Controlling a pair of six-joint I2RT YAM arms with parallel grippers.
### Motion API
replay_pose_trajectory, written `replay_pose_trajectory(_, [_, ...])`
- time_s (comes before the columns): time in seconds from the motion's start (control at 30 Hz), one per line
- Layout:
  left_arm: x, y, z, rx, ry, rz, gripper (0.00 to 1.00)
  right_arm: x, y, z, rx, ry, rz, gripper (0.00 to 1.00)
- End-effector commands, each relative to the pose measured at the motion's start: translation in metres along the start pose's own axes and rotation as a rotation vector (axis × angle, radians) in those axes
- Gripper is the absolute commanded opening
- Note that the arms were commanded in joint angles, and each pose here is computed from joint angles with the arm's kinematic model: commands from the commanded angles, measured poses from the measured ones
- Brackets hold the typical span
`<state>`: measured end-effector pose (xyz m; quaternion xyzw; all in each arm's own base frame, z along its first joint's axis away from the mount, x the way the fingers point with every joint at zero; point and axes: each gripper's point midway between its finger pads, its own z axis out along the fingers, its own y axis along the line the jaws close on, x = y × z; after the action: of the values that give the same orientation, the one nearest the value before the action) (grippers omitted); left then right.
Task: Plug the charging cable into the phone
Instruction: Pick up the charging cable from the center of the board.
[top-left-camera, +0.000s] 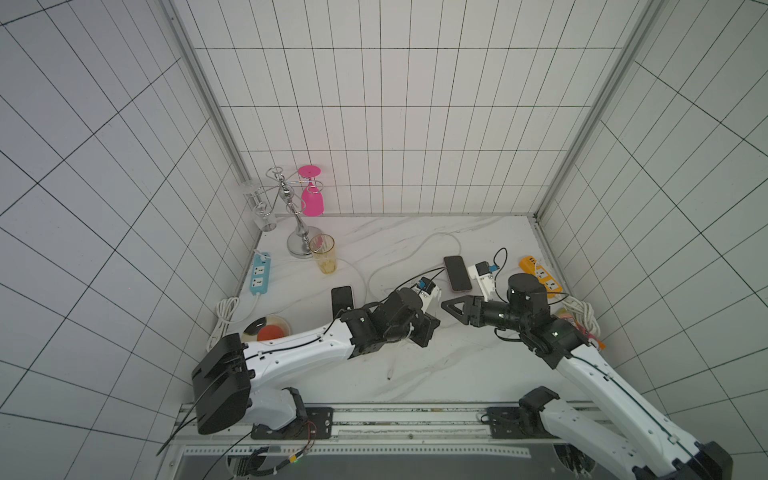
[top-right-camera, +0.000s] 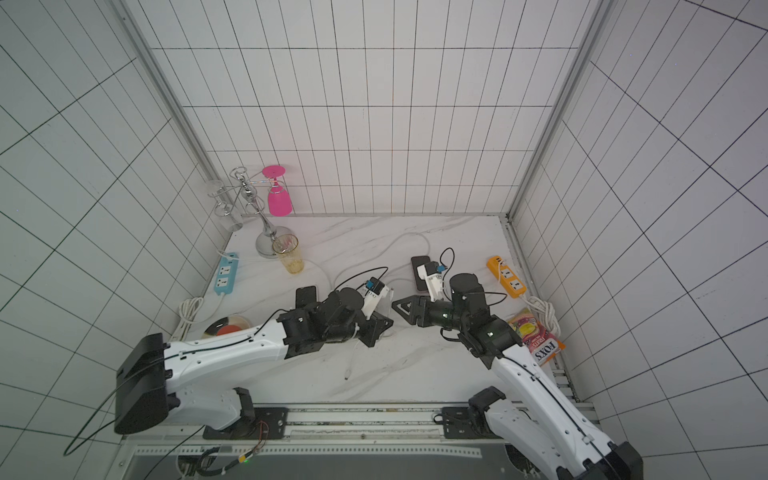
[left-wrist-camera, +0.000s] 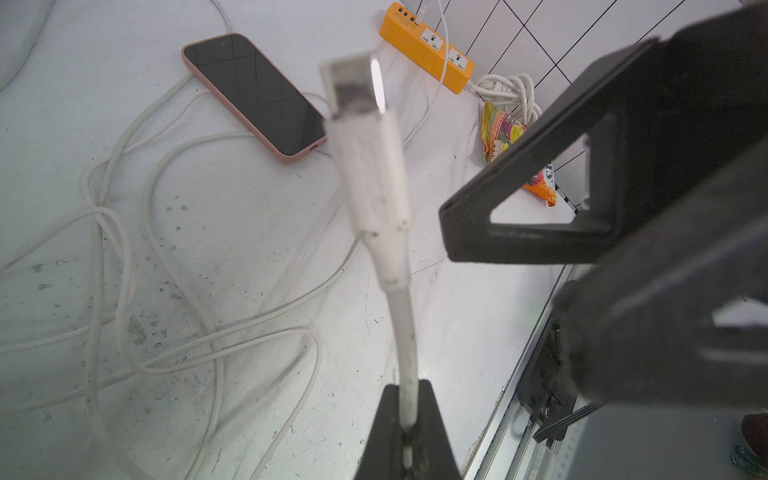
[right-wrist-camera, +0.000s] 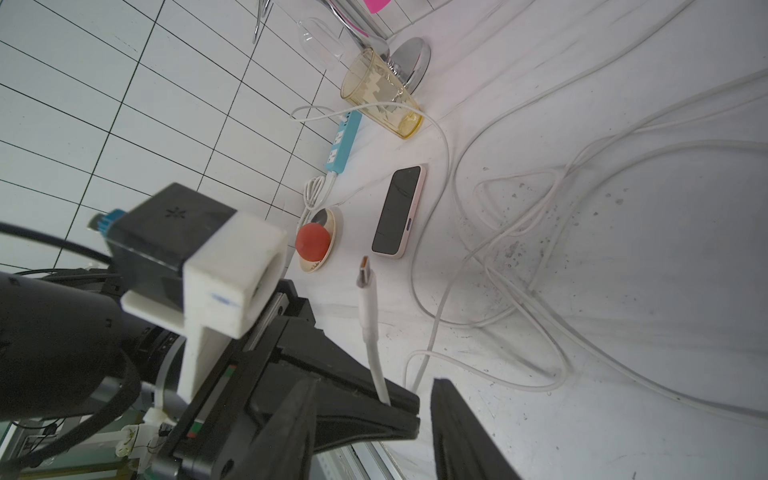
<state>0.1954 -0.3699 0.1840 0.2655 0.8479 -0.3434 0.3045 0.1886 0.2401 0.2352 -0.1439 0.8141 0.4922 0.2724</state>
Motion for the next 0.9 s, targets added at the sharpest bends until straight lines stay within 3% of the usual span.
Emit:
replay_pose_trajectory(0.0, [-0.017,-0.008,0.000,0.023,-0.052,-0.009,0.00,-0.005,0.009,0.003,-0.046,-0.027,-0.035,0.47])
replay_pose_trajectory(0.87, [-0.017,-0.010,0.006,0.044,-0.056,-0.039,0.00,-0.020,0.001,0.025,-0.009,-0.072,-0.058,0.17])
